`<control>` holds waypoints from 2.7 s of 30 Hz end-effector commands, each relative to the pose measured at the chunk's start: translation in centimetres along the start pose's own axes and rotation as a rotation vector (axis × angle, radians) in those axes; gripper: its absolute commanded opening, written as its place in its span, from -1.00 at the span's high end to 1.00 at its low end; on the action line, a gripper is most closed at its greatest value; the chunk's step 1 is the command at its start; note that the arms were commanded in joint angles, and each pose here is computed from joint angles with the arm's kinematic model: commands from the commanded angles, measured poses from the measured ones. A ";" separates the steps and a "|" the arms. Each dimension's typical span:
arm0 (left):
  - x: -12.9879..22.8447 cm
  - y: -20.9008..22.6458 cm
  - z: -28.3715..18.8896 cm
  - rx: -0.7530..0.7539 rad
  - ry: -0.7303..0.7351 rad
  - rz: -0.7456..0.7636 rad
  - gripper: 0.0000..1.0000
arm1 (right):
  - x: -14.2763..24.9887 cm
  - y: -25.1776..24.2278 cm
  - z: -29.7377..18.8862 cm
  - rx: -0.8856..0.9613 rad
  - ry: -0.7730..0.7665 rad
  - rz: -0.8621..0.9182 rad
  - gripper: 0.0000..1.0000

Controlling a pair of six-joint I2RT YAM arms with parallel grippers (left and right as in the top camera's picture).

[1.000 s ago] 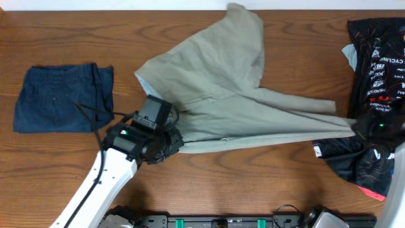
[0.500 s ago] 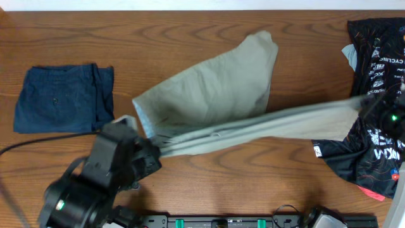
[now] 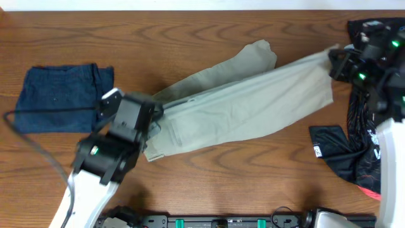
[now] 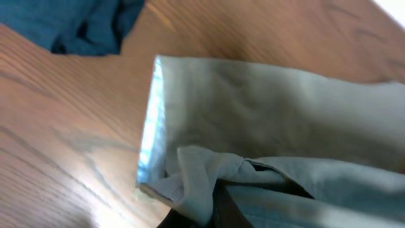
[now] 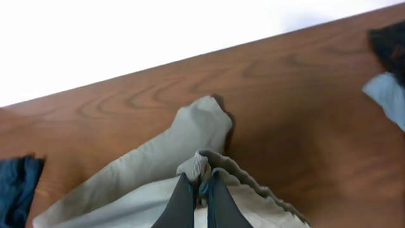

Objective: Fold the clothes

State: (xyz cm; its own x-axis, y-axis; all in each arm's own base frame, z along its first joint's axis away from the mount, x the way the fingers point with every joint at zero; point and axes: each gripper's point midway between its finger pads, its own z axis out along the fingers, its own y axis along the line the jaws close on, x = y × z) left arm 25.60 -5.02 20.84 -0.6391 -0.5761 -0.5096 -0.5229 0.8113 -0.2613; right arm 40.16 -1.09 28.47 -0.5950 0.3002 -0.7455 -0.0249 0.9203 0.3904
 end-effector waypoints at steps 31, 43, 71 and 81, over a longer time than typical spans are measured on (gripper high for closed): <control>-2.4 3.1 10.6 -0.278 0.128 0.026 -0.10 | 6.4 2.2 17.6 0.013 0.143 -0.176 0.24; 0.9 -4.3 12.1 0.019 0.234 0.267 -0.04 | 18.6 -5.8 11.6 0.227 0.682 0.023 0.67; 7.6 -4.1 16.7 -0.085 0.410 0.396 -0.07 | 19.8 2.4 19.0 -0.090 0.341 -0.069 0.29; 7.8 -3.8 16.8 -0.092 0.415 0.398 -0.07 | 19.1 1.4 19.0 -0.056 0.322 -0.037 0.45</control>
State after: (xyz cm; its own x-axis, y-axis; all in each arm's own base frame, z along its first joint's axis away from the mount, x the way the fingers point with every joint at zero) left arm 32.30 -10.90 4.52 -0.9478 -0.2500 -0.1980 -0.2463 0.9682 -0.0435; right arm 44.53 11.39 5.32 -0.7920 0.1453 -0.5930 -0.1321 0.9075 0.3988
